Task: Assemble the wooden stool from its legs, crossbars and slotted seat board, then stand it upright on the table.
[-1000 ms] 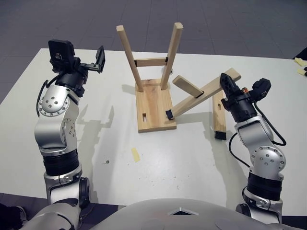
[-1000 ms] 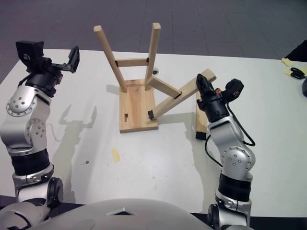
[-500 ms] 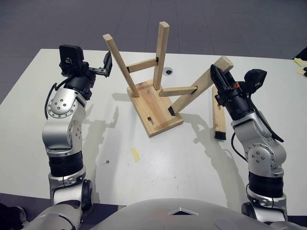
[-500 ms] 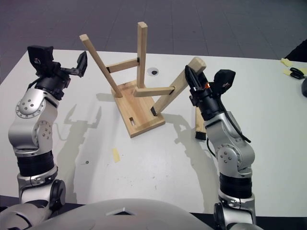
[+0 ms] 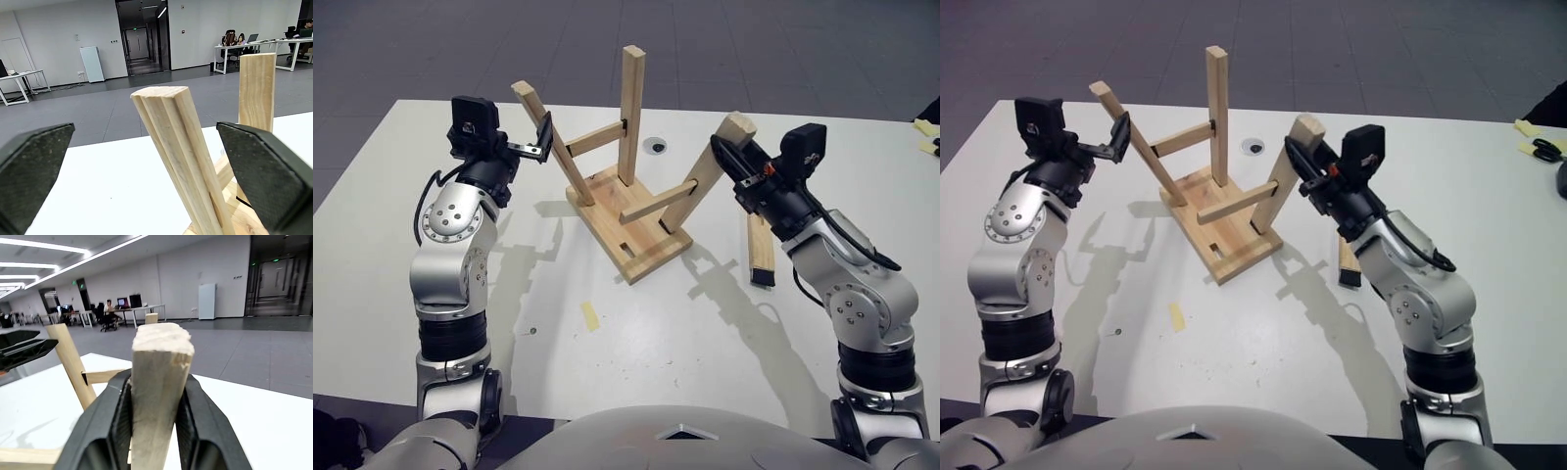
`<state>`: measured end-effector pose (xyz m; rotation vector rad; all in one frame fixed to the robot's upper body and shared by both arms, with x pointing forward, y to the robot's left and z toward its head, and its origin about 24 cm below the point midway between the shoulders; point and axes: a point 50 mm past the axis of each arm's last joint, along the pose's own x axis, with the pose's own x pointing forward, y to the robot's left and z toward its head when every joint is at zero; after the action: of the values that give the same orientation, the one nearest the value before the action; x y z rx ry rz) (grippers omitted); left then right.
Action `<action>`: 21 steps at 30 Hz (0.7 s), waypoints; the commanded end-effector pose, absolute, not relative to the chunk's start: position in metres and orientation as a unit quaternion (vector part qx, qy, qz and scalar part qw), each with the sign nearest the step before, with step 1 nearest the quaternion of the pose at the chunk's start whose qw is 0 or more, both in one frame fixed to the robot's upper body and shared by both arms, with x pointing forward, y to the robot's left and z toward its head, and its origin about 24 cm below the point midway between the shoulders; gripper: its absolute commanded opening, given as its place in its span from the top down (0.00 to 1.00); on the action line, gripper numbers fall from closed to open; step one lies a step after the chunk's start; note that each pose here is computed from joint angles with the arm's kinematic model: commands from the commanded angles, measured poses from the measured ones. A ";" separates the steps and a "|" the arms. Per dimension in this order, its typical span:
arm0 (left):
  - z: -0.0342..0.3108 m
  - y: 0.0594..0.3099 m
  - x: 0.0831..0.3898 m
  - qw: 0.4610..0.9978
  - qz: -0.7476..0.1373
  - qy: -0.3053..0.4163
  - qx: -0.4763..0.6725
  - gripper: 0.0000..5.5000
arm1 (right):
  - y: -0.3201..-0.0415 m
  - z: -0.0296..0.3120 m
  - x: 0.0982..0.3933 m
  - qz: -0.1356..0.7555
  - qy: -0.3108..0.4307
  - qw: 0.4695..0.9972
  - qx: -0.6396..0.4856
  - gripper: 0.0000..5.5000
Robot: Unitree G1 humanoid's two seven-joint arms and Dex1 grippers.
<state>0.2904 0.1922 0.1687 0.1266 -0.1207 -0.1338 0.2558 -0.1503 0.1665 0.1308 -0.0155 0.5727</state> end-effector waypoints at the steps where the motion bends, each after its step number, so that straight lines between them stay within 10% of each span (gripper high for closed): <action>1: 0.160 0.187 0.288 0.993 -0.068 -0.050 0.080 0.02 | -0.161 0.114 0.257 0.254 0.251 0.934 0.024 0.81; 8: 0.156 0.181 0.288 0.993 -0.078 -0.043 0.080 0.02 | -0.174 0.051 0.218 0.226 0.372 0.900 -0.013 0.81; 21: 0.154 0.175 0.291 0.992 -0.090 -0.043 0.083 0.02 | -0.175 0.109 0.264 0.191 0.203 0.959 0.052 0.81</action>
<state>0.2896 0.1712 0.1555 0.1505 -0.0941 -0.1921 0.2659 -0.1524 0.1637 0.1334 0.1049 0.5521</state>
